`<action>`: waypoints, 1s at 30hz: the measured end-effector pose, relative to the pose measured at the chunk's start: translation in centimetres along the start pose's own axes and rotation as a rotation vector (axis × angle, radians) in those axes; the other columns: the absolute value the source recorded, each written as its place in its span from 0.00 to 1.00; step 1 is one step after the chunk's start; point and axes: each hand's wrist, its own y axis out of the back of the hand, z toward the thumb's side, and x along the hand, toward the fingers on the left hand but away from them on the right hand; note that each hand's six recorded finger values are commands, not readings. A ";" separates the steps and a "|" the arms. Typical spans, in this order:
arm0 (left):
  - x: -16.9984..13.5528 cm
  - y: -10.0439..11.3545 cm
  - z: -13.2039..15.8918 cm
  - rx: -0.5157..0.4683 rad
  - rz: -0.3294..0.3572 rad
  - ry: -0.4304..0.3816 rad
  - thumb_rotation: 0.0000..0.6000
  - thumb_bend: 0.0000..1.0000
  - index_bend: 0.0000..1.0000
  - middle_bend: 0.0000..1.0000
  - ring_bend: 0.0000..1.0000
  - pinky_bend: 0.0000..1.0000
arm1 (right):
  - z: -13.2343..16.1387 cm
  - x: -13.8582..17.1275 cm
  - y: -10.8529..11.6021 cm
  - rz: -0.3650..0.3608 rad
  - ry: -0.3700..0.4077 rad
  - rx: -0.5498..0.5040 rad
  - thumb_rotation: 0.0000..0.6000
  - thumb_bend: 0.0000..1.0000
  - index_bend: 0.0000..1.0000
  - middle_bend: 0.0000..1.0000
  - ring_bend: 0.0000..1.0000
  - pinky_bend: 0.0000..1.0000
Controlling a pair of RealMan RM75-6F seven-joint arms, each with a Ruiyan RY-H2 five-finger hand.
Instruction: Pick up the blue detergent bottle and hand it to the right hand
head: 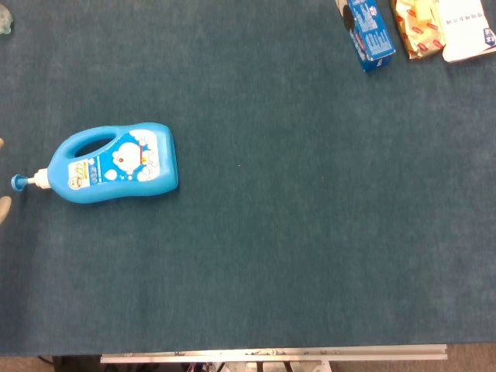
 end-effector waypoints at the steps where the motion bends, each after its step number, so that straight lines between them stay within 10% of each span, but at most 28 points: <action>1: 0.0 0.0 0.0 0.000 0.000 0.001 1.00 0.25 0.21 0.14 0.09 0.11 | 0.0 0.0 0.0 0.001 0.000 0.000 1.00 0.15 0.20 0.29 0.29 0.22; 21: 2.0 -1.2 1.2 -0.011 -0.112 -0.050 1.00 0.25 0.21 0.15 0.09 0.11 | 1.1 -1.4 1.6 -0.041 0.047 0.004 1.00 0.15 0.20 0.29 0.29 0.22; 30: 4.3 -2.8 4.3 -0.029 -0.159 -0.129 1.00 0.24 0.06 0.11 0.09 0.11 | 1.0 -2.0 1.0 -0.017 0.044 0.006 1.00 0.15 0.20 0.29 0.29 0.22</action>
